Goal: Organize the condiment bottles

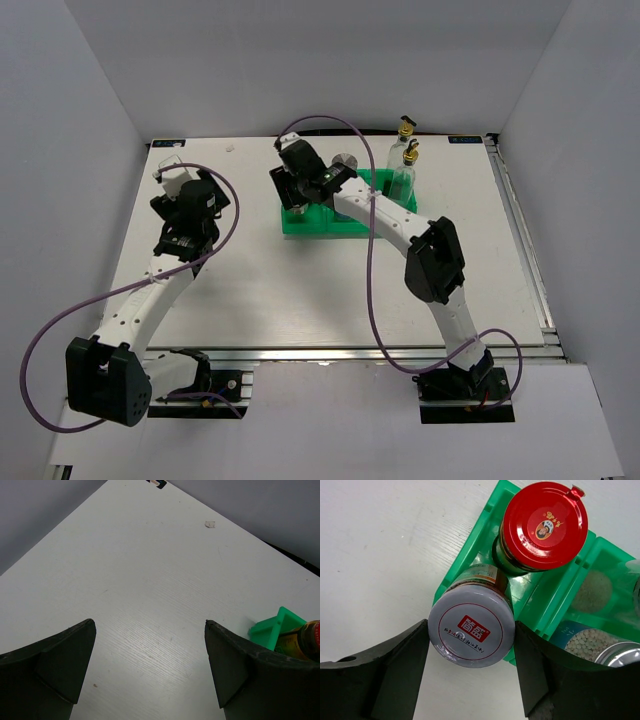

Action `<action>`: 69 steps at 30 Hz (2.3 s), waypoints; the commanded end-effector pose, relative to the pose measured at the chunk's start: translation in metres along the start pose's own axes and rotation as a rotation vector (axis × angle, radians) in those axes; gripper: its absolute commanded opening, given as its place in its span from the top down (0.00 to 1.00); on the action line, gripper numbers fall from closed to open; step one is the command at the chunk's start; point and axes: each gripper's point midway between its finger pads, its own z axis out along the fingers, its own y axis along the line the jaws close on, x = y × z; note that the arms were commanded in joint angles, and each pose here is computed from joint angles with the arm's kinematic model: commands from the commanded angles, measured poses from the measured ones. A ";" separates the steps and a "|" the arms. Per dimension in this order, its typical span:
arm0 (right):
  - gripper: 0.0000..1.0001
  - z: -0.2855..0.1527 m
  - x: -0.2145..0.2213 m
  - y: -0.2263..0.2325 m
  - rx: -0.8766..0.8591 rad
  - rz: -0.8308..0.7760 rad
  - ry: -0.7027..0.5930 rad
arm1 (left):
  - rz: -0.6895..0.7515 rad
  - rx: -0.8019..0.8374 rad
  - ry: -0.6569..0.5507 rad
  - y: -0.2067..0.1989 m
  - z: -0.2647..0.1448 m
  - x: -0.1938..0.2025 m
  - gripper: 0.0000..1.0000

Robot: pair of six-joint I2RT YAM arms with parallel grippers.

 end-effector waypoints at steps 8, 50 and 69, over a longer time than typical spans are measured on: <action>1.00 -0.001 -0.059 -0.022 0.046 0.033 -0.186 | -0.021 -0.014 -0.032 0.010 -0.006 -0.009 0.02; 0.10 -0.157 0.007 -0.063 0.044 0.124 -0.236 | -0.018 0.027 0.009 0.002 -0.007 -0.005 0.02; 0.11 -0.227 0.226 -0.210 0.481 0.658 -0.229 | -0.025 0.087 0.044 -0.005 -0.011 0.007 0.02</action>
